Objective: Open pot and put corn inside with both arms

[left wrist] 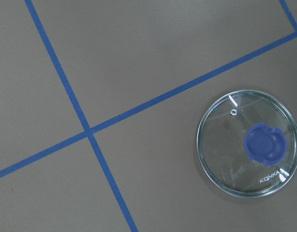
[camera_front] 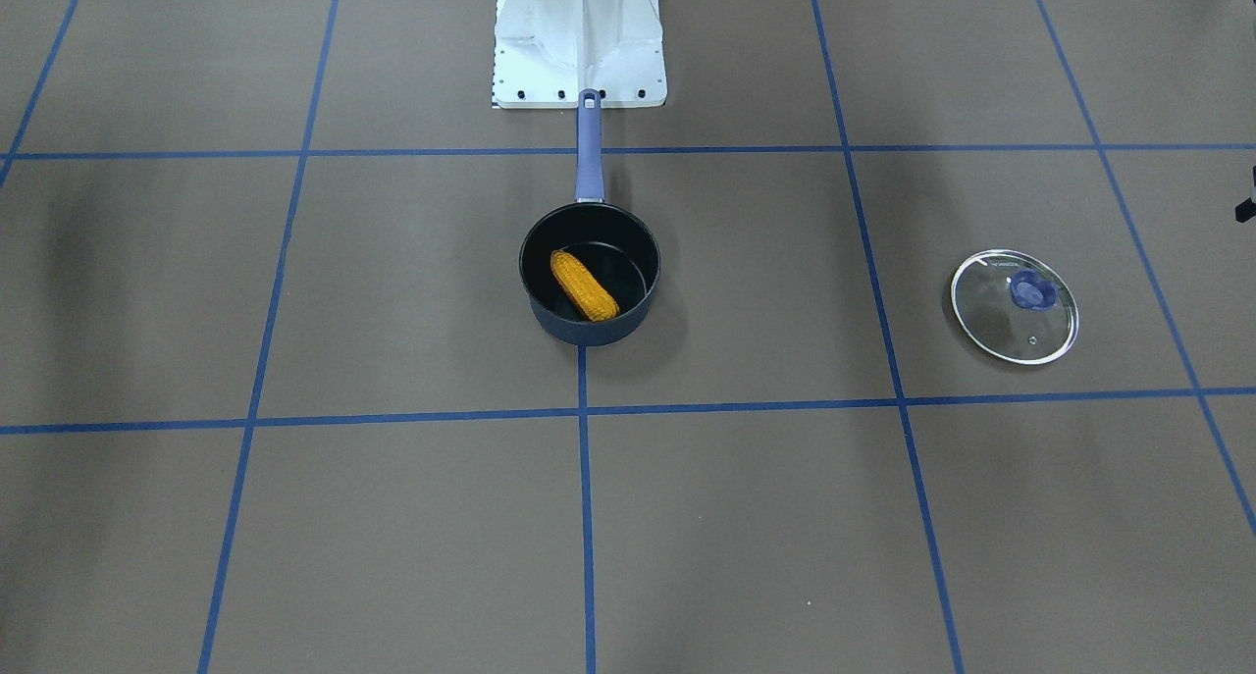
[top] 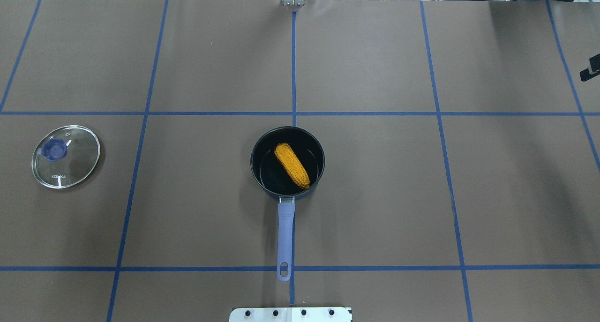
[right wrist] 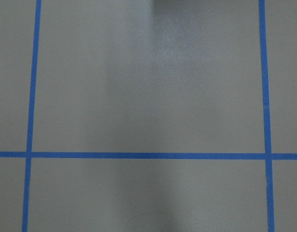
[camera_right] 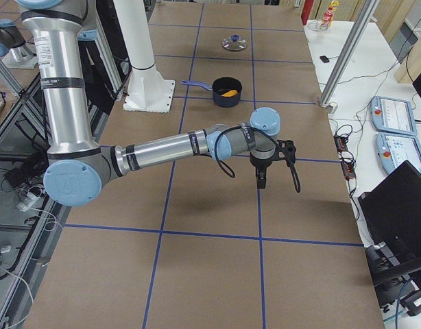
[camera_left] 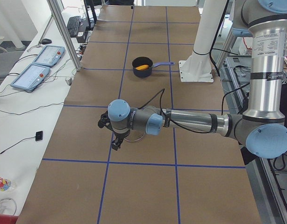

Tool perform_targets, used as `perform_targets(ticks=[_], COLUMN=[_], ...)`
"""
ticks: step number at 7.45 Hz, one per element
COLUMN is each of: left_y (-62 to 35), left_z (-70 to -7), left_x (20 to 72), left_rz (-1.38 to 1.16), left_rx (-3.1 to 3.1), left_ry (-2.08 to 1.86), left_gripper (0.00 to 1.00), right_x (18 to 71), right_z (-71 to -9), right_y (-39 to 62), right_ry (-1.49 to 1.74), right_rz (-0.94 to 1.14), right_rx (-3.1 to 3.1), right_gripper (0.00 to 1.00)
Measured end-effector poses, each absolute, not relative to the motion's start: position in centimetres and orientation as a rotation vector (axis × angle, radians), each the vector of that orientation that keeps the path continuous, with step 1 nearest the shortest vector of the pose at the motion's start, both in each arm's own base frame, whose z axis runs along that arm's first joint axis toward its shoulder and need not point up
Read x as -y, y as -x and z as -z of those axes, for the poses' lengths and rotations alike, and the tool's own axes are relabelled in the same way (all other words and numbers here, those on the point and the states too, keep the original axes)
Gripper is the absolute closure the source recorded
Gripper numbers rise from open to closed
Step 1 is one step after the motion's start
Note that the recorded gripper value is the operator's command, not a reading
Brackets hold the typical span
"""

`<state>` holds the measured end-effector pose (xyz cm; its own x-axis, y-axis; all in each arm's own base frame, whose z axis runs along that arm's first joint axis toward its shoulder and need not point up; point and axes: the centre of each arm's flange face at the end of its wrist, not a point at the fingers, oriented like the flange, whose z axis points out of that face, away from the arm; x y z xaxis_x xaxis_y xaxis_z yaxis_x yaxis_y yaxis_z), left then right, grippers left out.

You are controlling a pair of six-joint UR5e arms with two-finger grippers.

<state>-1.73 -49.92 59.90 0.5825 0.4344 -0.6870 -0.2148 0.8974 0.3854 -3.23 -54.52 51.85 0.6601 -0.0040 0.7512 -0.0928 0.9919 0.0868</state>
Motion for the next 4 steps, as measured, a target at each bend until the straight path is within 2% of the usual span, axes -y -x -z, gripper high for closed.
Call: perform_targets(ticks=[4], left_y=[1.7], left_z=[-61.4], left_x=[50.5], left_rz=[-0.368], left_rx=[-0.872], left_ry=[-0.241], left_gripper=[0.02], right_x=[54.9], right_z=[-55.0], right_y=[3.4], right_ry=[-0.07], right_rz=[-0.07], right_rx=[0.843], right_gripper=[0.0])
